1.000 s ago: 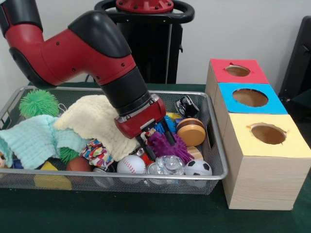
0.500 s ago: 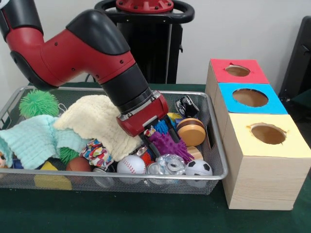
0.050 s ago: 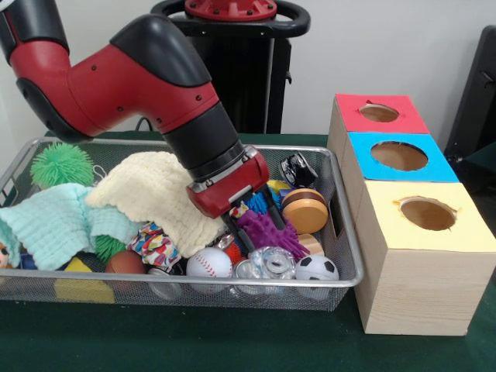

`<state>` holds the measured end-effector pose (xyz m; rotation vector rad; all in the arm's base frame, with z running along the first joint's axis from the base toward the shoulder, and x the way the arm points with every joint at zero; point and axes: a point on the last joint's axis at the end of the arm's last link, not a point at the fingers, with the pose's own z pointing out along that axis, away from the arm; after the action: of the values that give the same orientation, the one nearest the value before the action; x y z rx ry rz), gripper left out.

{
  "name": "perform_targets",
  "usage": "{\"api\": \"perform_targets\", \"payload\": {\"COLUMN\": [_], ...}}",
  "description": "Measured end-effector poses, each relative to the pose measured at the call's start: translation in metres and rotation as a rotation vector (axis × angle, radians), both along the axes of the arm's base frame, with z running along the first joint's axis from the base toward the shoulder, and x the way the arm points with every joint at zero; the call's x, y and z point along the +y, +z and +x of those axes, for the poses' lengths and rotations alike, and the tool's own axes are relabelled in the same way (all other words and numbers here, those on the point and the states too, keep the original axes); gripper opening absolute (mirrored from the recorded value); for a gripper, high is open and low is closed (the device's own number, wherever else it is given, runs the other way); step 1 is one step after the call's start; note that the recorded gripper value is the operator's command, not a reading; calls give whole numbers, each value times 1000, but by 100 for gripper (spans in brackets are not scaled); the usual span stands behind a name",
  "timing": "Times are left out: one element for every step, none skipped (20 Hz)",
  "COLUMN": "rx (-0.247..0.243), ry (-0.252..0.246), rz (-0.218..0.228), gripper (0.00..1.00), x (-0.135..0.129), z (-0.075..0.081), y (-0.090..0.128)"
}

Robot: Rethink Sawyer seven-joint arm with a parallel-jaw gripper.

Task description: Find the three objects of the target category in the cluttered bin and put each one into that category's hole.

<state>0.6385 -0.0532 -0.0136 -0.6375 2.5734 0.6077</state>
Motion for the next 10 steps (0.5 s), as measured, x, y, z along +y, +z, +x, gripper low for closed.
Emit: {"api": "perform_targets", "payload": {"rx": [-1,-8,-10,-19,-21,-23,-26,-27,-28,-30], "ry": [2,12,15,27,30,34,38,40,42,42], "rz": [-2,-14,-18,-33,-37,-41,-45,-48,-49,-49], "gripper": [100,100,100,100,100,100,100,100,100,100], "x": [0,1,1,1,1,2,3,3,3,3], "z": [0,0,0,0,0,0,0,0,0,0], "y": [0,0,0,1,1,1,1,1,0,1]}}
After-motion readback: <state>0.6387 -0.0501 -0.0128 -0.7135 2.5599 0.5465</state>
